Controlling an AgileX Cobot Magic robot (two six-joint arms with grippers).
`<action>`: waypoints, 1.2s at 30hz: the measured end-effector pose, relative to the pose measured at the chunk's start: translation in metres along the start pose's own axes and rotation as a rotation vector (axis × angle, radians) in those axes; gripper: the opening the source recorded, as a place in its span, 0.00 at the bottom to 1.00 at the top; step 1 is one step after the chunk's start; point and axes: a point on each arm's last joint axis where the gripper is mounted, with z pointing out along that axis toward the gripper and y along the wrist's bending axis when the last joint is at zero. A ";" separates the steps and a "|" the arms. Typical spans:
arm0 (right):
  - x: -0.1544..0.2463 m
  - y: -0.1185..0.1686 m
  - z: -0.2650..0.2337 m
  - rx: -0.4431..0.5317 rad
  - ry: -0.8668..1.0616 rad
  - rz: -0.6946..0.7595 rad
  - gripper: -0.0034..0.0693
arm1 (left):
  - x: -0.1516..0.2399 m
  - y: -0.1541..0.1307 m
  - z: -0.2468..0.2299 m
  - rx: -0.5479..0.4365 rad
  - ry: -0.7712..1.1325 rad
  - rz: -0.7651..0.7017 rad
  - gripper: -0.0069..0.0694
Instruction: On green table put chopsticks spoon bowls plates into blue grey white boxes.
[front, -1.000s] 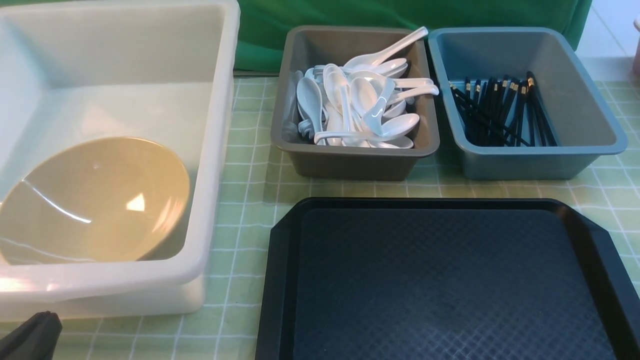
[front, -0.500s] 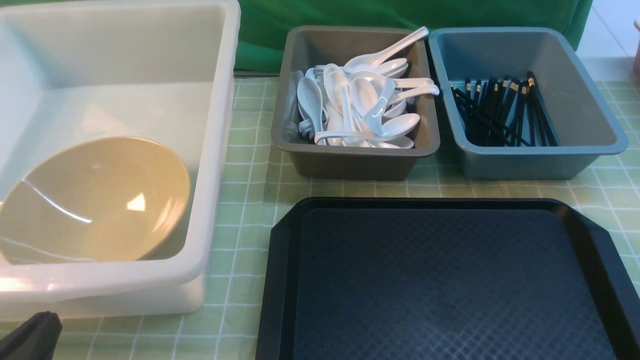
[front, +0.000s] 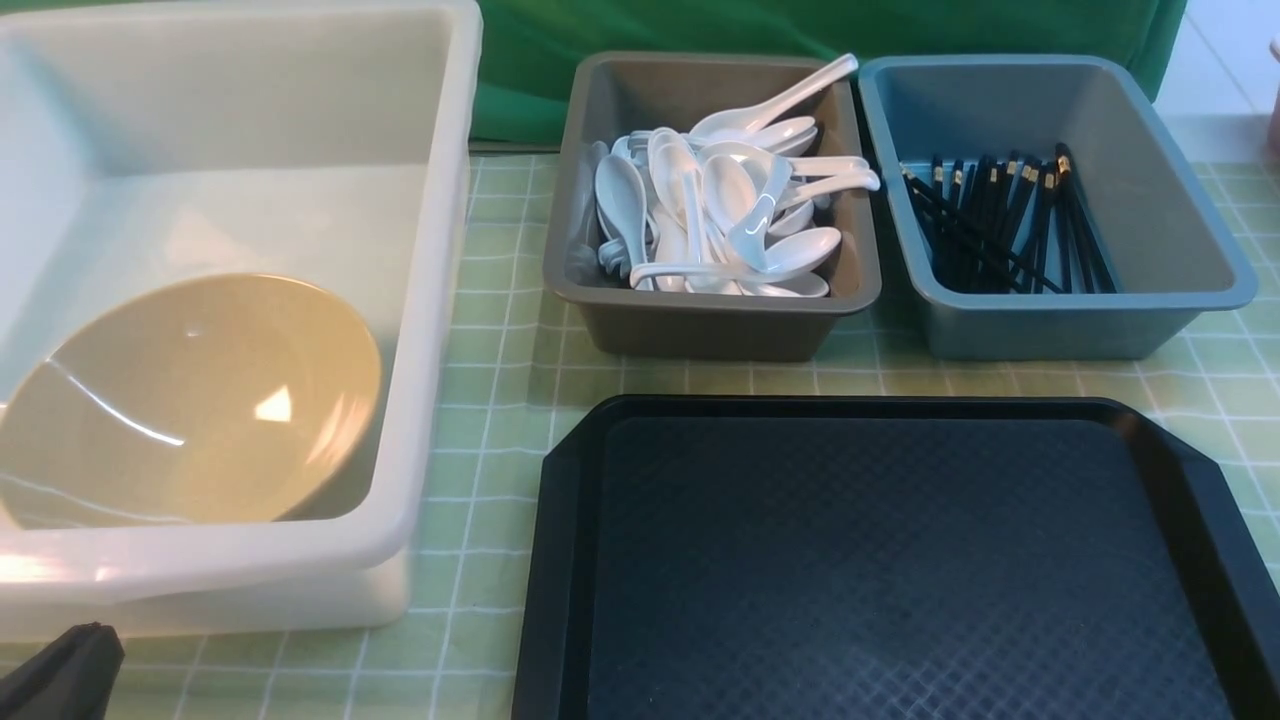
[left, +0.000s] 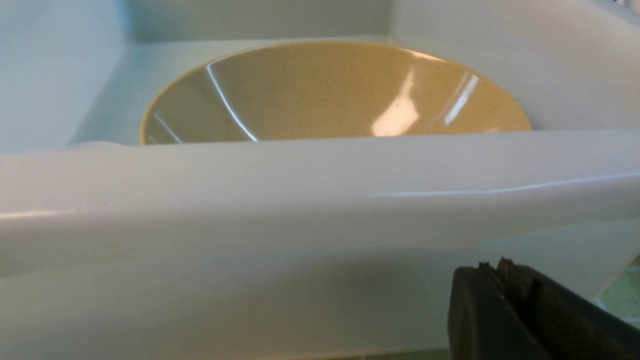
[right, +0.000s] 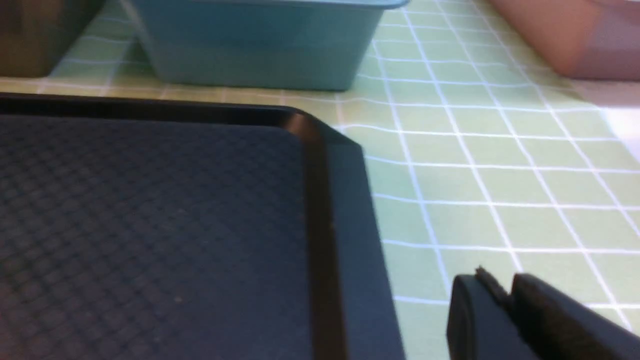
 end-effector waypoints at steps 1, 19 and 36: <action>0.000 0.001 0.000 -0.016 0.000 -0.006 0.18 | 0.000 0.000 0.000 0.000 0.000 0.000 0.09; 0.000 0.005 0.000 -0.098 -0.003 -0.034 0.19 | 0.000 0.000 0.000 0.000 0.000 0.000 0.09; 0.000 0.005 0.000 -0.098 -0.003 -0.034 0.21 | 0.000 0.000 0.000 0.000 0.000 0.000 0.09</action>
